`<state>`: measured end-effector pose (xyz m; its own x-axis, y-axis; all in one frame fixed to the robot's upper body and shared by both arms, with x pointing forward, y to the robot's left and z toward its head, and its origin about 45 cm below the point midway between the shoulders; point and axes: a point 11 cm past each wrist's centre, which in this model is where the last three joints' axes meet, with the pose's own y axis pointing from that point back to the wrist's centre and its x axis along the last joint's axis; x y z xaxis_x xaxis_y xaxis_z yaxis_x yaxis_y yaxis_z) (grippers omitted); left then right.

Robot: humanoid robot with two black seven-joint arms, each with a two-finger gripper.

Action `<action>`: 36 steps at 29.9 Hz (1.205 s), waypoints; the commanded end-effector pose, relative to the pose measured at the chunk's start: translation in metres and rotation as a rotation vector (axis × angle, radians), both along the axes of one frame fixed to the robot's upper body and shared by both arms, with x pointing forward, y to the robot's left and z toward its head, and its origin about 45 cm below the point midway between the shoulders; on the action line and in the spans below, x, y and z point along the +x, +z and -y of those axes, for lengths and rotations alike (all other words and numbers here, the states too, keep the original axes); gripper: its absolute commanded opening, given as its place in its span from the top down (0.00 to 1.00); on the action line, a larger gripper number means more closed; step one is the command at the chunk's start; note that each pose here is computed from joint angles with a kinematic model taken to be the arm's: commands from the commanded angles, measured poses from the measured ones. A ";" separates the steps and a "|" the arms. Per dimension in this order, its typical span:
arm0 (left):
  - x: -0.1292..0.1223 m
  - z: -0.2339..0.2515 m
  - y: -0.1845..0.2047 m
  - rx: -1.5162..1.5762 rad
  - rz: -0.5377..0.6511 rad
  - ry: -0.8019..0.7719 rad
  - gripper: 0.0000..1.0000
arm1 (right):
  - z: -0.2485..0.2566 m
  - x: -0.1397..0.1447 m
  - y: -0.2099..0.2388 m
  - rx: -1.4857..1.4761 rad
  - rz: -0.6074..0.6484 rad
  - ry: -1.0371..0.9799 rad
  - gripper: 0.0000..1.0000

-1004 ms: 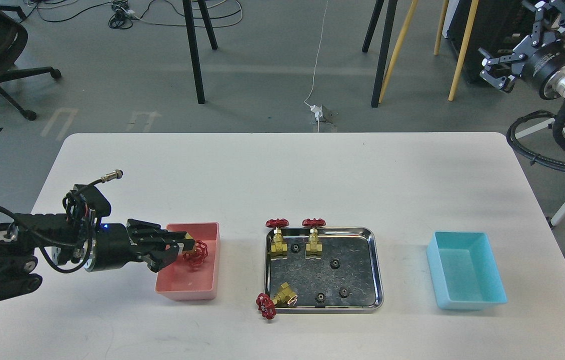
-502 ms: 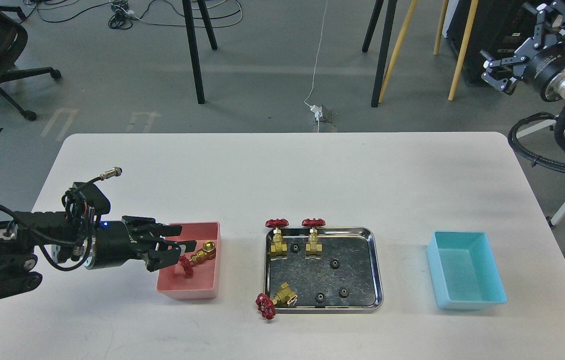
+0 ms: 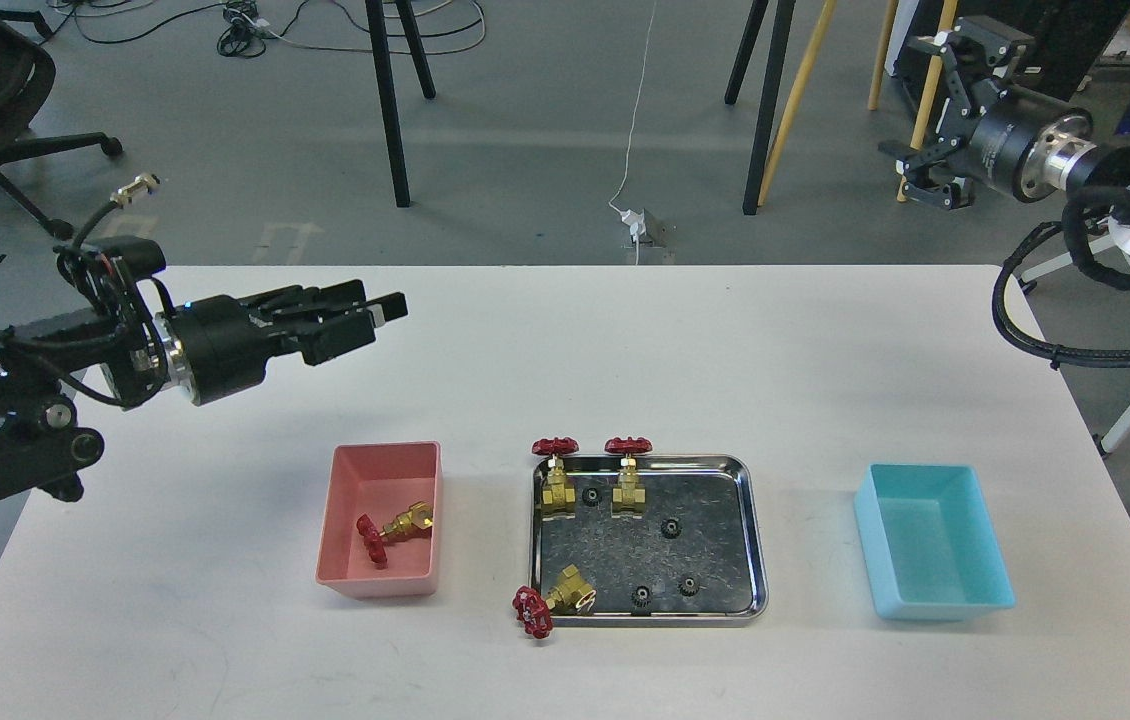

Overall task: Place valve in pink box and gear in blue box
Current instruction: 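Raise the left arm away and reach the right gripper toward the tray, then lower the right gripper onto the small dark gear in the tray and grasp it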

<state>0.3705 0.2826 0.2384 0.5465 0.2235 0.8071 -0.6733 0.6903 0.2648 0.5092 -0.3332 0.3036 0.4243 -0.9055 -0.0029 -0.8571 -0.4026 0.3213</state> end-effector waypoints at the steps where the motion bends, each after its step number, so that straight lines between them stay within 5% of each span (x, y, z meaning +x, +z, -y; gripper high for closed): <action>1: 0.017 0.035 0.039 -0.269 -0.020 0.041 0.26 | -0.022 -0.006 0.007 -0.223 0.028 0.149 0.00; 9: 0.054 0.094 0.105 -0.844 -0.218 0.013 0.25 | -0.081 -0.073 -0.015 -0.778 0.081 0.626 0.00; 19: 0.067 0.121 0.099 -0.980 -0.313 -0.002 0.23 | -0.121 -0.176 -0.052 -1.018 0.075 1.099 0.00; 25: 0.063 0.137 0.092 -0.999 -0.340 -0.016 0.22 | -0.129 -0.197 -0.087 -1.120 0.037 1.259 0.03; 32: 0.059 0.146 0.084 -1.010 -0.365 -0.023 0.21 | -0.170 -0.218 -0.114 -1.108 0.039 1.420 0.36; 36: 0.058 0.140 0.077 -1.006 -0.374 -0.006 0.21 | -0.181 -0.211 -0.127 -1.142 0.032 1.440 0.37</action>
<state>0.4296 0.1382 0.3208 0.7283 0.6841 0.0401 -0.6556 0.7126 -0.2498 0.2932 -0.1592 0.1850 0.7781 0.5459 0.3109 -0.0962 -0.3856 0.9176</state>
